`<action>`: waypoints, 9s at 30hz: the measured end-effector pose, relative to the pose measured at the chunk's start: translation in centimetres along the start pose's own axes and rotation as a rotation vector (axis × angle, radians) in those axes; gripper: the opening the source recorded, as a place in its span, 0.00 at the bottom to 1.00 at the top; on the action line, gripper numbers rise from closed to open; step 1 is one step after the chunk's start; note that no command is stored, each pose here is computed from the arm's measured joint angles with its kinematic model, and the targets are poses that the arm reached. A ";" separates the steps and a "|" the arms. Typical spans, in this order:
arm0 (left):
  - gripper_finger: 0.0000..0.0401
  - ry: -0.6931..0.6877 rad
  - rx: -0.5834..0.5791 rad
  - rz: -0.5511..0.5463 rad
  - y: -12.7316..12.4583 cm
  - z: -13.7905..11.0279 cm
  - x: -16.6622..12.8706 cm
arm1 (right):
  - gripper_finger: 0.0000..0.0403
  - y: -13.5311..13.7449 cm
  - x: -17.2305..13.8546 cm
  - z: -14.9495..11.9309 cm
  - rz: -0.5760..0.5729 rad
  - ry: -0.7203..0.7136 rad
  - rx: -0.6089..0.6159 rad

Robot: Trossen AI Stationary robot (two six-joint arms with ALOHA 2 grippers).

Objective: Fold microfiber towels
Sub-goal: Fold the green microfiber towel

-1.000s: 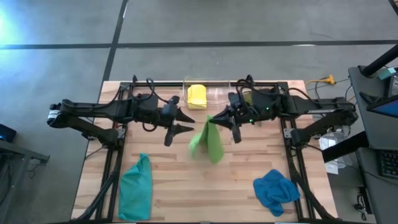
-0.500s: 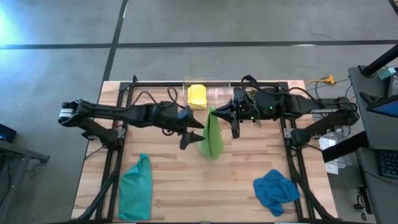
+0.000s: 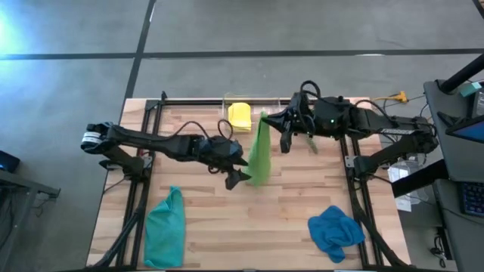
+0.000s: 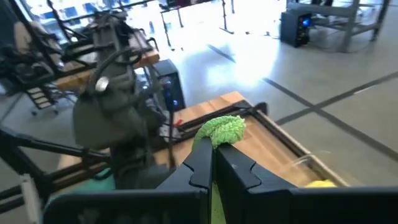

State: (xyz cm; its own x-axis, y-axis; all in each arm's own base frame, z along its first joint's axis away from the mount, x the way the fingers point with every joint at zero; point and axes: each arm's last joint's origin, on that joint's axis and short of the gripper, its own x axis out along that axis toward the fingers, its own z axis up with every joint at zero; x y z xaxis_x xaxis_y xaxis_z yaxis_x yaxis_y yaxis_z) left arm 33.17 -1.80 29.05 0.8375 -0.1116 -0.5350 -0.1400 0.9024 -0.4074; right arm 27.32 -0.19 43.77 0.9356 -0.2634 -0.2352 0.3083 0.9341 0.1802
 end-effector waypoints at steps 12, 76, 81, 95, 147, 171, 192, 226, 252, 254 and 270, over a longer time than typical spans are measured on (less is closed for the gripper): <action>0.64 0.073 0.146 0.206 -1.2 -4.0 5.0 | 0.02 -3.5 -1.4 2.4 -0.127 -0.042 0.019; 0.54 -0.610 0.167 1.209 -1.7 2.6 10.2 | 0.02 -3.7 -6.5 8.6 -0.048 -0.253 0.115; 0.41 -0.613 0.177 1.251 -2.2 3.5 8.3 | 0.02 -3.7 -6.5 8.6 -0.049 -0.252 0.105; 0.04 -0.397 0.395 1.301 -3.8 3.1 1.9 | 0.02 -3.9 -7.3 8.3 -0.063 -0.222 0.046; 0.00 0.038 0.359 0.073 -6.1 1.6 -14.0 | 0.02 0.2 0.6 -1.0 0.188 0.329 -0.014; 0.07 0.265 0.292 0.121 -3.8 0.1 -11.3 | 0.02 0.3 0.4 -0.6 0.196 0.301 -0.006; 0.43 -0.409 0.107 0.221 -5.3 5.8 -7.0 | 0.02 0.4 1.3 -0.1 0.135 0.224 0.100; 0.33 -0.457 0.143 0.337 -4.9 6.9 -6.8 | 0.02 1.4 2.0 -0.4 0.165 0.214 0.095; 0.28 -0.215 0.092 0.536 -2.7 3.4 -2.1 | 0.02 1.5 1.2 0.8 0.178 0.174 0.103; 0.28 -0.191 0.099 0.550 -2.4 2.8 -1.9 | 0.02 1.5 1.0 1.1 0.181 0.164 0.103; 0.28 -0.071 0.115 0.464 -0.2 -1.9 0.1 | 0.02 1.4 -0.3 2.0 0.195 0.130 0.092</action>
State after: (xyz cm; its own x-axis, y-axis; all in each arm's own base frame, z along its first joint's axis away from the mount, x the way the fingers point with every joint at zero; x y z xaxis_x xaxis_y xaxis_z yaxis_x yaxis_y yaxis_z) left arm 32.24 -2.81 27.70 0.7351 0.3382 -0.5876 -0.4511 0.8910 -0.0514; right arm 27.83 0.69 46.01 0.9508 -0.0416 -0.3069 0.1439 0.9368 0.3188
